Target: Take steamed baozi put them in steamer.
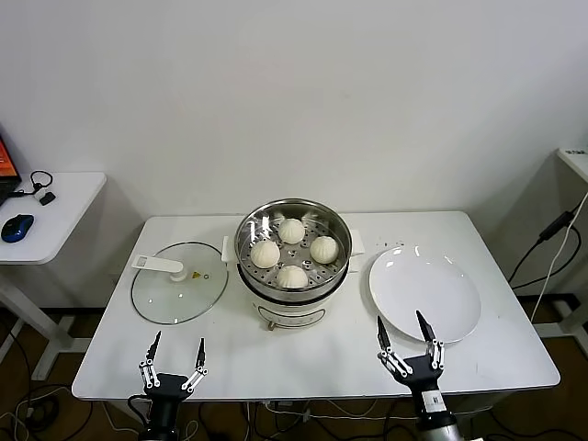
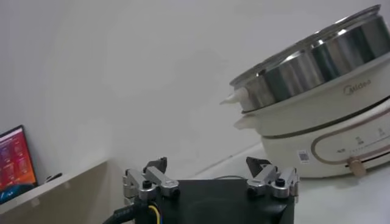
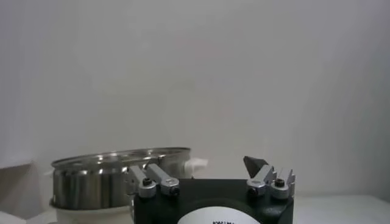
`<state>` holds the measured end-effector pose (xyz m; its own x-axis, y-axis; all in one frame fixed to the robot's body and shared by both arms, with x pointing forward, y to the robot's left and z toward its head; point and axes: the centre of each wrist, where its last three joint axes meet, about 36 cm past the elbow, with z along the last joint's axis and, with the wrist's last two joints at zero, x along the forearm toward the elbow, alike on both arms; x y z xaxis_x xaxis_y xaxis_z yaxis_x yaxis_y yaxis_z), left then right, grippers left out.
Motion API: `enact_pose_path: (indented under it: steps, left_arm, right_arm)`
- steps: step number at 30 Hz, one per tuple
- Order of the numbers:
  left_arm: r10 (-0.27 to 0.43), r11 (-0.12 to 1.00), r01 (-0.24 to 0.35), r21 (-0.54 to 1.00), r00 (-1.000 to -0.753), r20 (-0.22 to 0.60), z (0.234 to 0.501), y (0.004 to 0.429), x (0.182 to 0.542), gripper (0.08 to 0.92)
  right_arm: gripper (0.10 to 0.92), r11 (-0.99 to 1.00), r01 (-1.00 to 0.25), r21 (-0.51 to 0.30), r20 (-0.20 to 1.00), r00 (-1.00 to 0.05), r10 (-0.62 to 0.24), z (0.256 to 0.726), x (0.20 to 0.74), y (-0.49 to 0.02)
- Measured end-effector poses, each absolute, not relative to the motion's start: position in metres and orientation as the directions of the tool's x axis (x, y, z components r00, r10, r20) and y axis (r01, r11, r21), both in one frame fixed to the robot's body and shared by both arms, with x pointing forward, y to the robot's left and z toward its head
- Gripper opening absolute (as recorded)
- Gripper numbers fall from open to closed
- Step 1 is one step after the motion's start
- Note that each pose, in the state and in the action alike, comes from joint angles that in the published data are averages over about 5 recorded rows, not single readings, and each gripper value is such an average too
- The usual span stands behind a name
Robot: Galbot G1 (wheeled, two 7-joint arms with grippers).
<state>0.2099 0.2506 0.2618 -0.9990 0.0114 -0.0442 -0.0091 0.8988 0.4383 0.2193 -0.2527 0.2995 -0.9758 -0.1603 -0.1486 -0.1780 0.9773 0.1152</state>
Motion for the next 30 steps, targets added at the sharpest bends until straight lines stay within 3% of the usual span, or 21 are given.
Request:
enact_pose_path:
  steps: [30]
  left_arm:
    - [0.016, 0.897, -0.005, 0.442, -0.999, -0.043, 0.266, 0.250, 0.206, 0.823]
  right_arm:
    - [0.823, 0.972, -0.173, 0.161, -0.131, -0.980, -0.152, 0.265, 0.163, -0.222]
